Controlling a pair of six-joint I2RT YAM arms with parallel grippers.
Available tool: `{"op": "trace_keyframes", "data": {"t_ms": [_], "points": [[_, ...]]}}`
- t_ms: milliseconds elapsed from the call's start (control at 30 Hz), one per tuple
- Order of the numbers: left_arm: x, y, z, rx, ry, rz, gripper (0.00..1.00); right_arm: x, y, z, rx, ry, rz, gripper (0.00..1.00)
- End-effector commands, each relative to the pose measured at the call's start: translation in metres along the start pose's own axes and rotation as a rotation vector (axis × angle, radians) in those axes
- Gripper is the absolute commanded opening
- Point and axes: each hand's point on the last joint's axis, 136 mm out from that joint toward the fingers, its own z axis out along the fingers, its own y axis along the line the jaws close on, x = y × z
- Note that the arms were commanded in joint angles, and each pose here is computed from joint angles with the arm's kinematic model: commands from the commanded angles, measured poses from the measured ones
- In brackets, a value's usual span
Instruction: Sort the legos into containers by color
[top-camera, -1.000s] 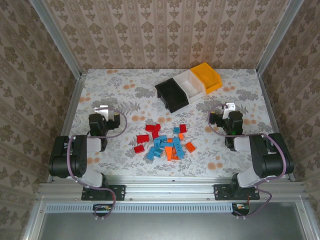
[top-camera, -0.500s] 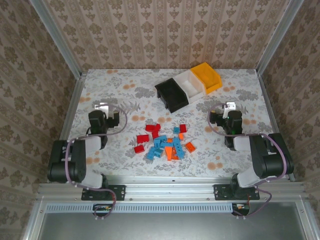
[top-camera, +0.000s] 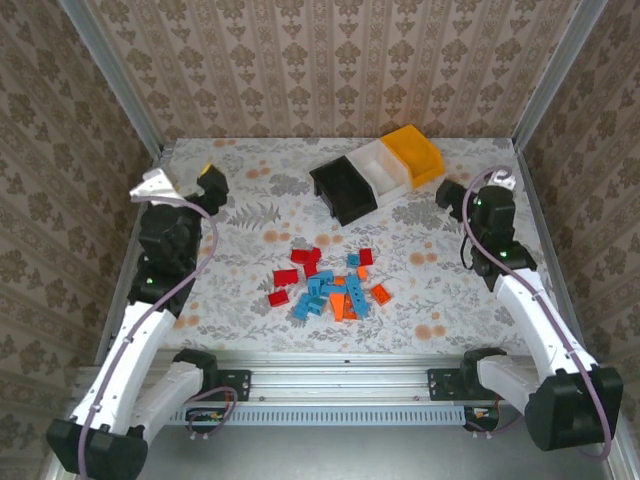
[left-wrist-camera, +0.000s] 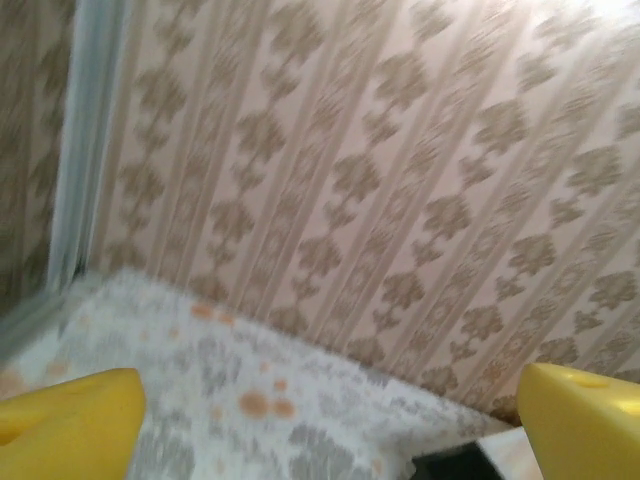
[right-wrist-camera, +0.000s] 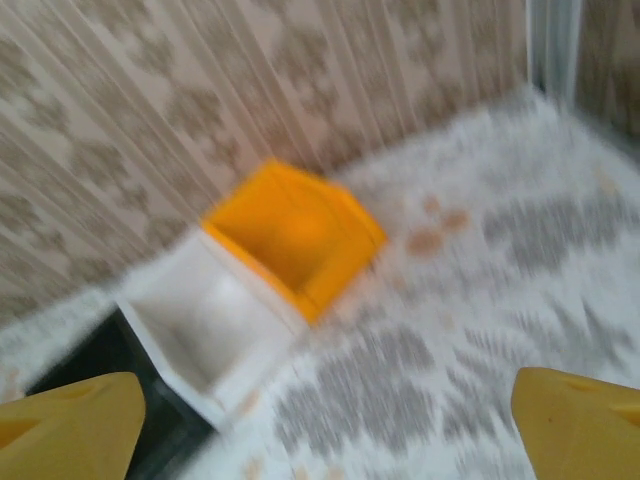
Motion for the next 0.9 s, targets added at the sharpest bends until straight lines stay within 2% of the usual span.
{"op": "trace_keyframes", "data": {"t_ms": [0, 133, 267, 467, 567, 733, 867], "points": [[0.080, 0.023, 0.016, -0.102, 0.277, -0.147, 0.87, 0.054, -0.012, 0.003, 0.042, 0.211, 0.060, 0.91], [0.144, -0.012, 0.039, -0.098, 0.574, -0.109, 0.80, 0.071, -0.018, 0.003, 0.063, 0.263, 0.040, 0.85], [0.196, -0.063, 0.063, -0.051, 0.741, -0.080, 0.78, 0.083, -0.021, 0.004, 0.070, 0.284, 0.028, 0.84], [0.251, -0.121, 0.100, -0.031, 0.872, -0.105, 0.80, 0.093, -0.023, 0.002, 0.070, 0.292, 0.013, 0.85], [0.280, -0.124, 0.116, -0.102, 0.937, -0.100, 0.78, 0.096, -0.024, 0.003, 0.074, 0.293, 0.009, 0.85], [0.304, -0.116, 0.133, -0.204, 0.927, -0.041, 0.73, 0.100, -0.026, 0.003, 0.073, 0.294, 0.010, 0.84], [0.322, -0.118, 0.143, -0.205, 0.948, -0.029, 0.70, 0.102, -0.026, 0.004, 0.067, 0.292, 0.013, 0.84]]}}
